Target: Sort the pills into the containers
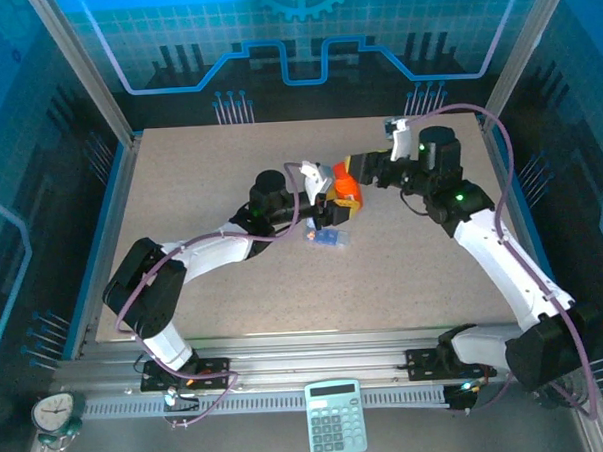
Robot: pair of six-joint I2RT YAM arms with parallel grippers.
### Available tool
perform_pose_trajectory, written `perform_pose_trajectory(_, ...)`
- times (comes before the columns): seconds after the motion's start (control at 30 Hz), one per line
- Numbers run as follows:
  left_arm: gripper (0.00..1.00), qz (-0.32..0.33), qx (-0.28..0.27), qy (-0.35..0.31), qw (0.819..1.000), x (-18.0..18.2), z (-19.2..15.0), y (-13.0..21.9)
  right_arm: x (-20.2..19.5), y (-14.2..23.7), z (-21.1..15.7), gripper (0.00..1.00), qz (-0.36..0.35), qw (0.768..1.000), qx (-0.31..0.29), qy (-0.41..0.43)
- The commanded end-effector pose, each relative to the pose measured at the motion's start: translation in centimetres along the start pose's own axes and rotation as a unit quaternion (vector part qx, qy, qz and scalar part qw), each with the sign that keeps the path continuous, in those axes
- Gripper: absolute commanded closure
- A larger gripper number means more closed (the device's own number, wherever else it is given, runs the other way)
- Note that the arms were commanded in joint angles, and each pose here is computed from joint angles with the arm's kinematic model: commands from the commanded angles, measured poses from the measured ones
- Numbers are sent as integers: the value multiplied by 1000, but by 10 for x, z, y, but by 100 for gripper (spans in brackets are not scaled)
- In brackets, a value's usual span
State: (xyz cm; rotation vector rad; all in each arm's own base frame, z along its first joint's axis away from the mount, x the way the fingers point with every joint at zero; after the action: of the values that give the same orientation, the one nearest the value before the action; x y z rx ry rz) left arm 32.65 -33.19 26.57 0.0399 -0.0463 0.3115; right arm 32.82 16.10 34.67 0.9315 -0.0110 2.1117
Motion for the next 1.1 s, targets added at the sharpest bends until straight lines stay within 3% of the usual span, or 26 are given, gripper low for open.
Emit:
perform_pose_trajectory(0.0,100,-14,-56,-59,997,-2,45,6,10,22,15,31,25,1000,-7,-6)
perform_pose_trajectory(0.17,100,-33,-47,-43,997,3,45,11,10,38,21,21,51,999,-1,14)
perform_pose_trajectory(0.43,100,-126,3,15,992,-2,42,14,18,36,7,12,143,983,85,80)
perform_pose_trajectory(0.77,100,-172,34,48,983,-8,39,11,38,25,3,10,170,969,140,116)
perform_pose_trajectory(1.07,100,-179,37,52,982,-10,39,11,44,10,-4,16,176,962,174,120)
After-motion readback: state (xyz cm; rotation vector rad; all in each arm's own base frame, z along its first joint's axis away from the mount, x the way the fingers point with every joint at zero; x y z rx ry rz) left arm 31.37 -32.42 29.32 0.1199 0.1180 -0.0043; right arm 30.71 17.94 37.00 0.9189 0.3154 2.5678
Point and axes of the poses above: each hand's point on the last joint's axis, 136 mm out from that joint toward the fingers, its own y axis back along the fingers, its own x axis along the line the jaws close on, z = x × y, the point moved 4 cm from there along y, back along the fingers, and after that the axes turned 9 degrees about -y, right-handed, at the moved point
